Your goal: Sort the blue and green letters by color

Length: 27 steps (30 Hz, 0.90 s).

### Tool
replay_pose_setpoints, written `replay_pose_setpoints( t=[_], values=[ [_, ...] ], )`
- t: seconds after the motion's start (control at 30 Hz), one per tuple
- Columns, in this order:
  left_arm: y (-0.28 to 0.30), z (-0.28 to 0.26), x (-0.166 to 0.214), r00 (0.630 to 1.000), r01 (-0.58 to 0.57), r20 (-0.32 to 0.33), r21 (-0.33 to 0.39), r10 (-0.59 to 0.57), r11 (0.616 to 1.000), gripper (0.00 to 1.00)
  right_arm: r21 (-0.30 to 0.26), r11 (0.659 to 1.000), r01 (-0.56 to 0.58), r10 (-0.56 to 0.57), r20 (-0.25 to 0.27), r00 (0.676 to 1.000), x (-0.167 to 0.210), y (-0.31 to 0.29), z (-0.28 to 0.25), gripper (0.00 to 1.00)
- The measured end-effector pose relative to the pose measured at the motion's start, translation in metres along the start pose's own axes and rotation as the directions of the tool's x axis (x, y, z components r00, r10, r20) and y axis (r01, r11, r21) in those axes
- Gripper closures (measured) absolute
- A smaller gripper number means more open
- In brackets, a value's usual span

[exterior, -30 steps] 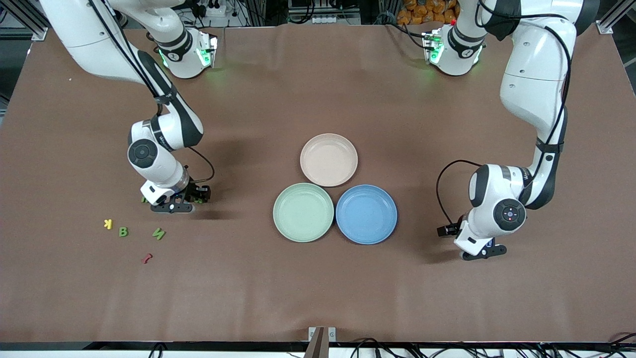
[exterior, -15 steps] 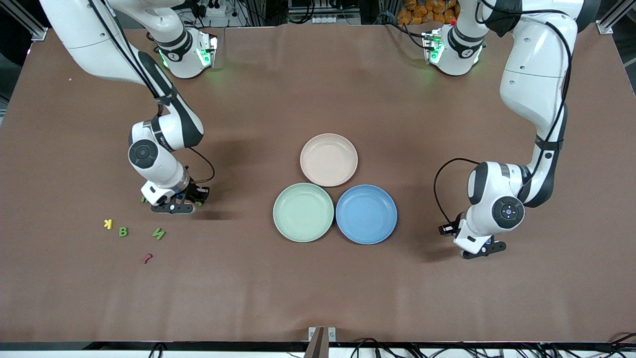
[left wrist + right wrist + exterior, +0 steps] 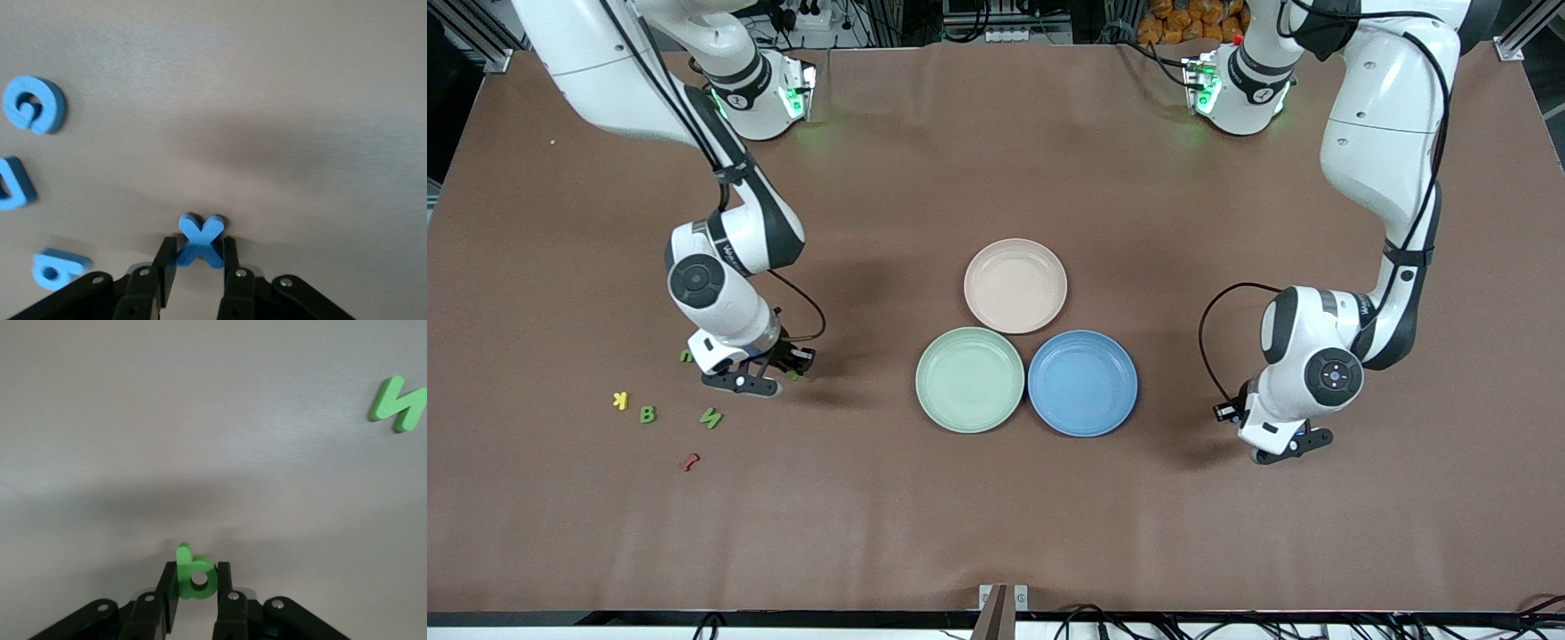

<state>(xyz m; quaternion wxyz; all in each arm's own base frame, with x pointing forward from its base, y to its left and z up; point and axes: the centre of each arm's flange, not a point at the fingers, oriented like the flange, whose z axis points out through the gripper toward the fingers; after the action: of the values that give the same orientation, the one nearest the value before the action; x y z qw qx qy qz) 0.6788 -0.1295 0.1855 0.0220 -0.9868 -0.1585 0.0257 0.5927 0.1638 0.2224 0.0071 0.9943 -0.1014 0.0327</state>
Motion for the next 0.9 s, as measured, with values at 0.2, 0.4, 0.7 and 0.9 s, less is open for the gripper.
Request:
replay_pose_setpoints(
  t=[0.2, 0.4, 0.7, 0.9],
  values=[
    [0.051, -0.031, -0.017, 0.989, 0.137, -0.043, -0.038, -0.138, 0.99, 0.67, 0.026, 0.994, -0.11, 0.11, -0.012, 0.994, -0.001, -0.07, -0.043, 0.74],
    [0.104, -0.051, -0.049, 0.966, 0.249, -0.059, -0.069, -0.253, 0.966, 0.67, 0.093, 0.975, -0.204, 0.206, -0.008, 0.979, -0.018, -0.139, -0.059, 0.74],
    [0.161, -0.067, -0.088, 0.922, 0.373, -0.063, -0.112, -0.381, 0.921, 0.67, 0.146, 0.94, -0.309, 0.311, 0.014, 0.95, -0.034, -0.222, -0.041, 0.74],
    [0.184, -0.067, -0.106, 0.914, 0.389, -0.067, -0.137, -0.4, 0.911, 0.67, 0.161, 0.925, -0.343, 0.344, 0.027, 0.939, -0.039, -0.253, -0.021, 0.74]
  ],
)
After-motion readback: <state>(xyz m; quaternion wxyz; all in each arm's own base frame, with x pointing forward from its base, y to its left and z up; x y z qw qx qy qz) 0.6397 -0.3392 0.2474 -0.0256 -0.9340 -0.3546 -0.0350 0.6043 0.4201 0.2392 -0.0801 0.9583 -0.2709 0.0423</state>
